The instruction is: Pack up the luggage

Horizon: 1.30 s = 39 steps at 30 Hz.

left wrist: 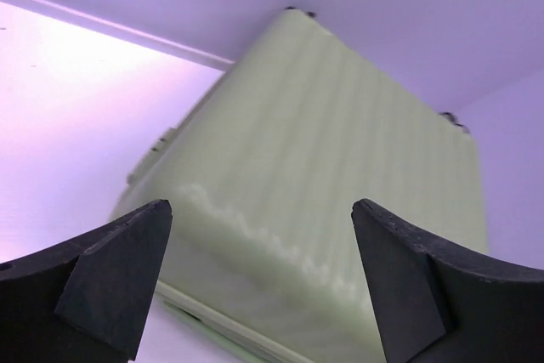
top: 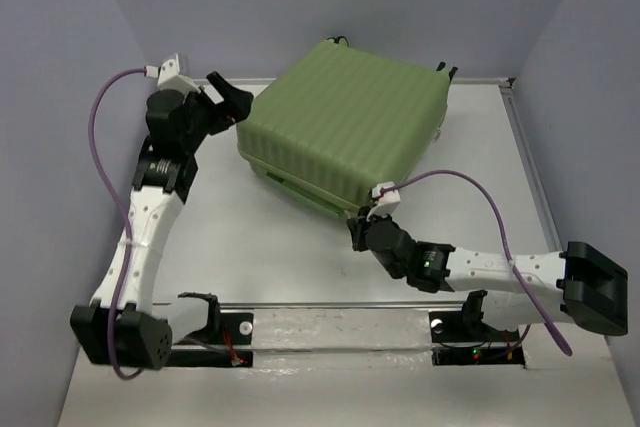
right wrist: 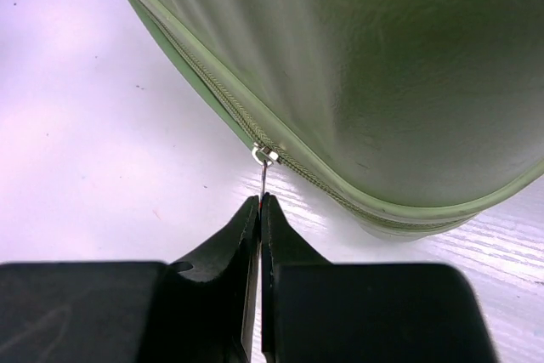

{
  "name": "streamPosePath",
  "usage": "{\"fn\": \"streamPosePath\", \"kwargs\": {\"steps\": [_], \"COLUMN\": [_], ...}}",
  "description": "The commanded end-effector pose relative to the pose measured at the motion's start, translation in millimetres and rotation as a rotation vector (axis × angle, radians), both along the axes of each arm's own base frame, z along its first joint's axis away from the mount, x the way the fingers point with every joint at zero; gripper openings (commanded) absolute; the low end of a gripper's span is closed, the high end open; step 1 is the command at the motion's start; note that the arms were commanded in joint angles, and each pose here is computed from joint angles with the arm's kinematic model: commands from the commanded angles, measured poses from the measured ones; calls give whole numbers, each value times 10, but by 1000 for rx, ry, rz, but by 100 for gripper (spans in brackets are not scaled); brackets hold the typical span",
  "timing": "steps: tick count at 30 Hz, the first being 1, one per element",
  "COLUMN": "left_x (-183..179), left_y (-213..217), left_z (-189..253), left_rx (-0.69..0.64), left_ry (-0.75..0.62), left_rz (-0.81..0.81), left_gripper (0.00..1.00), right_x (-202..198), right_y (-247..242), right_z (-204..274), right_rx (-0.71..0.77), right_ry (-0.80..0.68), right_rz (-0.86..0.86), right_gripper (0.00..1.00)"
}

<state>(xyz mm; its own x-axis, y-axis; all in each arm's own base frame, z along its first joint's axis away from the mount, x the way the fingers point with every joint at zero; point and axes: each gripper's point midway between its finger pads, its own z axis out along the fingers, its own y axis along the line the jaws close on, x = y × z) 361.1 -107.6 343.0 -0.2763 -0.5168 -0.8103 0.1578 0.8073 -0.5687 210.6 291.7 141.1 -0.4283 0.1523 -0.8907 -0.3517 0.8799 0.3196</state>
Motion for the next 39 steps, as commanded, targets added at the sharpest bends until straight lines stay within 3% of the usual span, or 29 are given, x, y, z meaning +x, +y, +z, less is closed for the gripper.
{"fn": "streamPosePath", "kwargs": {"steps": [1,8,12,16,17,19,22,24,26,27,29,31,39], "left_x": [443,988,1068,825,666,517,88,-68,-306,-376,-616,-765,-1310], "left_y": [106,-203,-355,-621,-664,-803,-937,-979,-979,-969,-933,-889,-671], "left_z": [-514,-698,-963,-1226,-1480,-1482,-1783,-1704,-1918,-1851,-1896,-1905,-1854], "left_rx": [94,97,80,-4,-26,-68,-118,-133,-162,-164,-174,-169,-136], "left_ry": [184,224,281,299,354,346,418,376,430,401,402,394,352], "left_rz": [-81,-313,-424,-506,-515,-526,-546,-565,-566,-571,-579,-571,-501], "left_gripper": [99,99,99,84,70,51,41,40,37,37,36,36,37], "right_x": [-229,-308,-330,-308,-284,-236,-128,-51,18,45,57,-13,-454], "right_y": [309,361,351,396,461,564,902,1187,1386,1557,1752,2003,2518], "right_z": [108,32,15,16,95,59,176,420,347,538,477,656,647], "right_rx": [82,76,74,54,59,14,-17,5,-36,-4,-39,-11,64], "right_ry": [42,67,71,61,50,38,5,-32,-43,-65,-79,-106,-72], "right_rz": [136,173,184,191,196,208,243,273,292,315,369,471,780], "right_gripper": [7,7,7,7,7,7,7,7,7,7,7,7,7]}}
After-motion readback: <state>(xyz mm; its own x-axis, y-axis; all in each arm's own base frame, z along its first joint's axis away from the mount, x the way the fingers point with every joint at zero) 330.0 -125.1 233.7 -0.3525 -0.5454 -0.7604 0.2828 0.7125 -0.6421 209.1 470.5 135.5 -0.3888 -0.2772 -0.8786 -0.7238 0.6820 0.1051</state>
